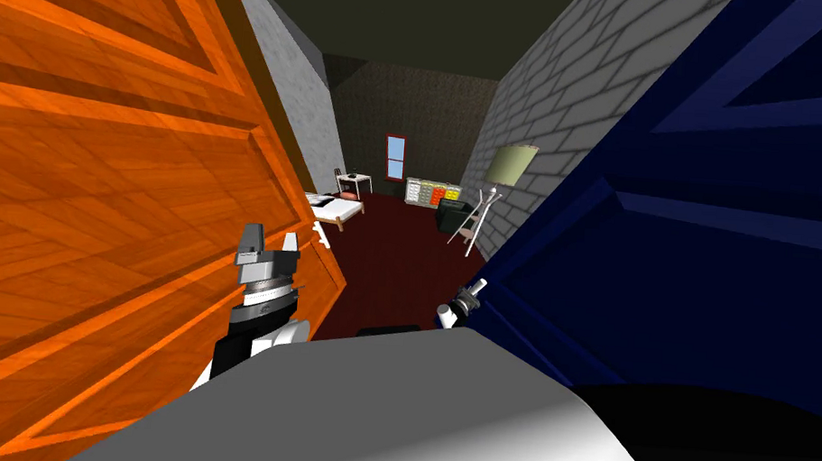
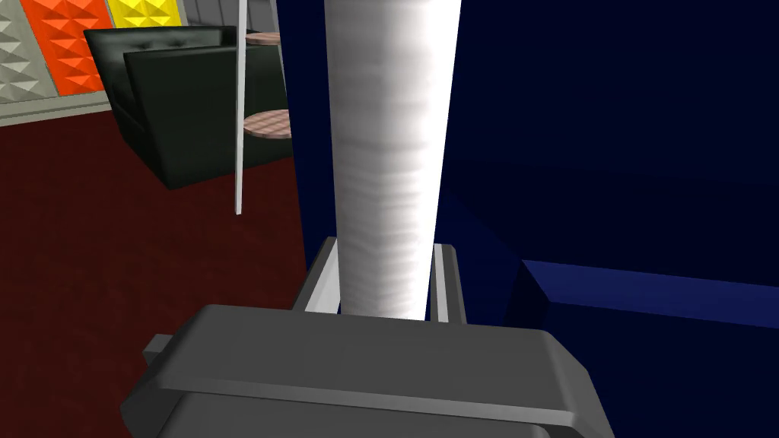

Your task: Push the door open

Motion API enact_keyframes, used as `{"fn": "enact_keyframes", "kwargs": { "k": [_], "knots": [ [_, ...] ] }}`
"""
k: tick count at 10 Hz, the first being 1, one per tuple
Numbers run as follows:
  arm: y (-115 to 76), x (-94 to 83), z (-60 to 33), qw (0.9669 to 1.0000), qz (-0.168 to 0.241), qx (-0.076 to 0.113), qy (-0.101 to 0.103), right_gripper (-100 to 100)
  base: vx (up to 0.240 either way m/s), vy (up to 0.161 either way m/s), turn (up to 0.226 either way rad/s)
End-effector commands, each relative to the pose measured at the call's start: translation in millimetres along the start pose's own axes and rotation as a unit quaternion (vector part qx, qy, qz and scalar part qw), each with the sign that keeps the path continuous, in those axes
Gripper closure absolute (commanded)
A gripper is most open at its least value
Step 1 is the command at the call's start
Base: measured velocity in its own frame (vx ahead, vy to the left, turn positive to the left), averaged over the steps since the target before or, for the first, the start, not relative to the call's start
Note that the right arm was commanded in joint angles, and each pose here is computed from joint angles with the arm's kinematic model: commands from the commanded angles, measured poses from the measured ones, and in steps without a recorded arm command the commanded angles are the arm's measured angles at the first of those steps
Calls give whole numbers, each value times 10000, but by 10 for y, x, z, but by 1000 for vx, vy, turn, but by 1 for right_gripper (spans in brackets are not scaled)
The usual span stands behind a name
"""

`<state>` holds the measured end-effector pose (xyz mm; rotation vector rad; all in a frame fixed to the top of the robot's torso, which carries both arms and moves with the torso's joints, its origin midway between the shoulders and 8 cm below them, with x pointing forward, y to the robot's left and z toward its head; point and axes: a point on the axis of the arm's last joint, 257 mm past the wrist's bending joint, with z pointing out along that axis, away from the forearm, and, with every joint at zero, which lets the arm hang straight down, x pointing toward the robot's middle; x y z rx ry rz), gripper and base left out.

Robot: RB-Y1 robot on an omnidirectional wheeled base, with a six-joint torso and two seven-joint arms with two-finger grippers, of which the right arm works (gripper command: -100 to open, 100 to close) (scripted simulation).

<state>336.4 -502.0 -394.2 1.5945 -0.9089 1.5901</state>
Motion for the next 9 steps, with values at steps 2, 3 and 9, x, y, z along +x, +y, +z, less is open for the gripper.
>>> {"fn": "enact_keyframes", "kwargs": {
  "k": [2, 3, 9],
  "knots": [
    [327, 42, 59, 9993, -29, -377, 41, 100, 155, -74, -49],
    [360, 41, 66, 9991, -26, -422, 39, 100, 205, -72, -65],
    [645, 39, 130, 9968, 2, -793, 19, 100, 145, -53, -44]
  ]
}}
